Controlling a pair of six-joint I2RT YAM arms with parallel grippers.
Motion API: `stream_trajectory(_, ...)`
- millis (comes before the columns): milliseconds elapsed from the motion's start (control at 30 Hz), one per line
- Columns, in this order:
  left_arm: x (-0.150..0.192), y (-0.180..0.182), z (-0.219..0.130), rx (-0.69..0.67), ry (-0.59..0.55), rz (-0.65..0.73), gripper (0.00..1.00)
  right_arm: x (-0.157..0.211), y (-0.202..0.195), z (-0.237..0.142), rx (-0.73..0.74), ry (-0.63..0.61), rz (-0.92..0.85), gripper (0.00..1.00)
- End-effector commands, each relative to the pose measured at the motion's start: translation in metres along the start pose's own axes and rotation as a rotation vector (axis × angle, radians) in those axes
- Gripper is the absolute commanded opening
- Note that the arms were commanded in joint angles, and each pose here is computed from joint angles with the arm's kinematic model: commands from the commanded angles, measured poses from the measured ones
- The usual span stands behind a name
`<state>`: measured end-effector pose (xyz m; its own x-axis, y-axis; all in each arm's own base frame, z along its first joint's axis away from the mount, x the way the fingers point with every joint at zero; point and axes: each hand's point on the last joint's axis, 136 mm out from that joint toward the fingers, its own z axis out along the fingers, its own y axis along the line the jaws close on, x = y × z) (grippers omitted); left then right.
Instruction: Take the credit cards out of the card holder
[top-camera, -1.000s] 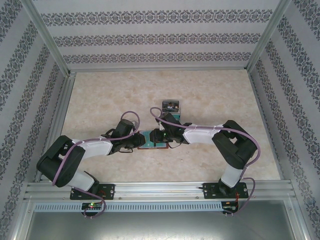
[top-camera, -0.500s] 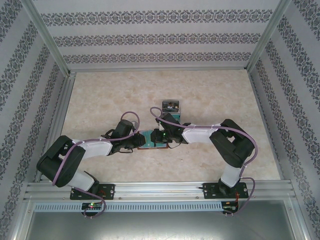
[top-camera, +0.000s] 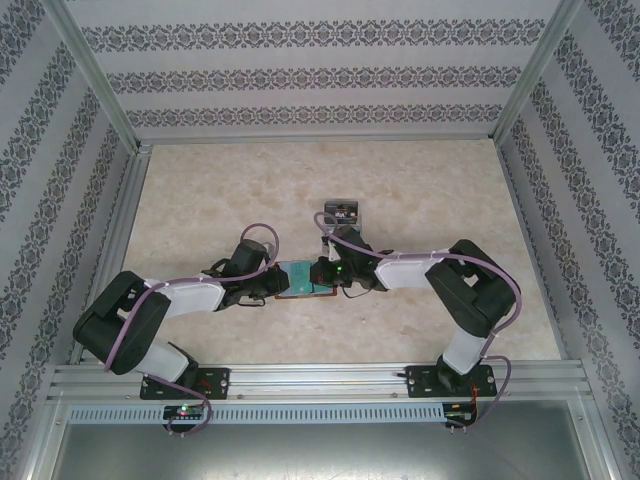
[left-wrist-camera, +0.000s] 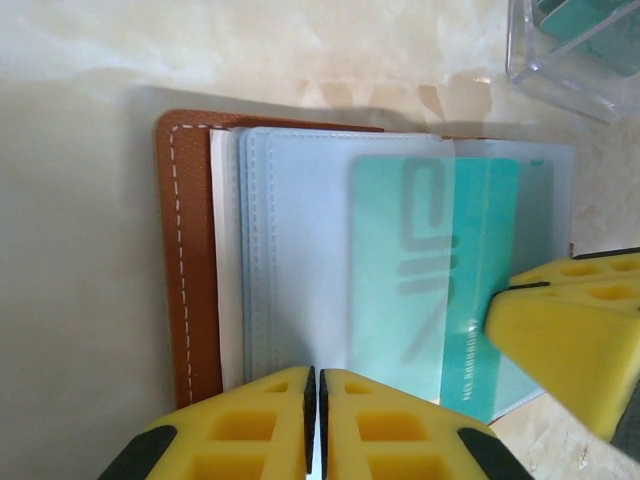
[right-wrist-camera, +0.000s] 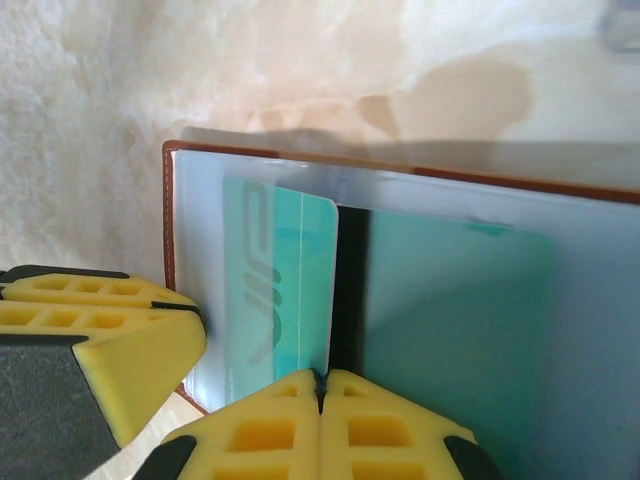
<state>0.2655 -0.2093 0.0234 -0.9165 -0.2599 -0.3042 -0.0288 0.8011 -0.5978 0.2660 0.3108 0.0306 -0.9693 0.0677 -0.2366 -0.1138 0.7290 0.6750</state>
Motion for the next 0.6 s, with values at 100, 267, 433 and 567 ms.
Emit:
stream_trajectory(100,0.011,0.022,-0.002,-0.09,0.036,-0.027,0.13,-0.005,-0.006,-0.025,-0.051,-0.036,0.051,0.0)
stream_trajectory(267,0.008,0.013,-0.007,-0.061,0.028,-0.013,0.14,-0.011,0.001,-0.05,-0.089,-0.068,0.045,0.0)
stream_trajectory(433,-0.001,-0.007,-0.021,0.003,-0.001,0.02,0.17,-0.014,0.014,-0.08,-0.08,-0.112,-0.039,0.0)
stream_trajectory(567,-0.013,-0.032,-0.043,0.076,-0.053,0.058,0.25,-0.021,0.022,-0.105,-0.026,-0.161,-0.146,0.0)
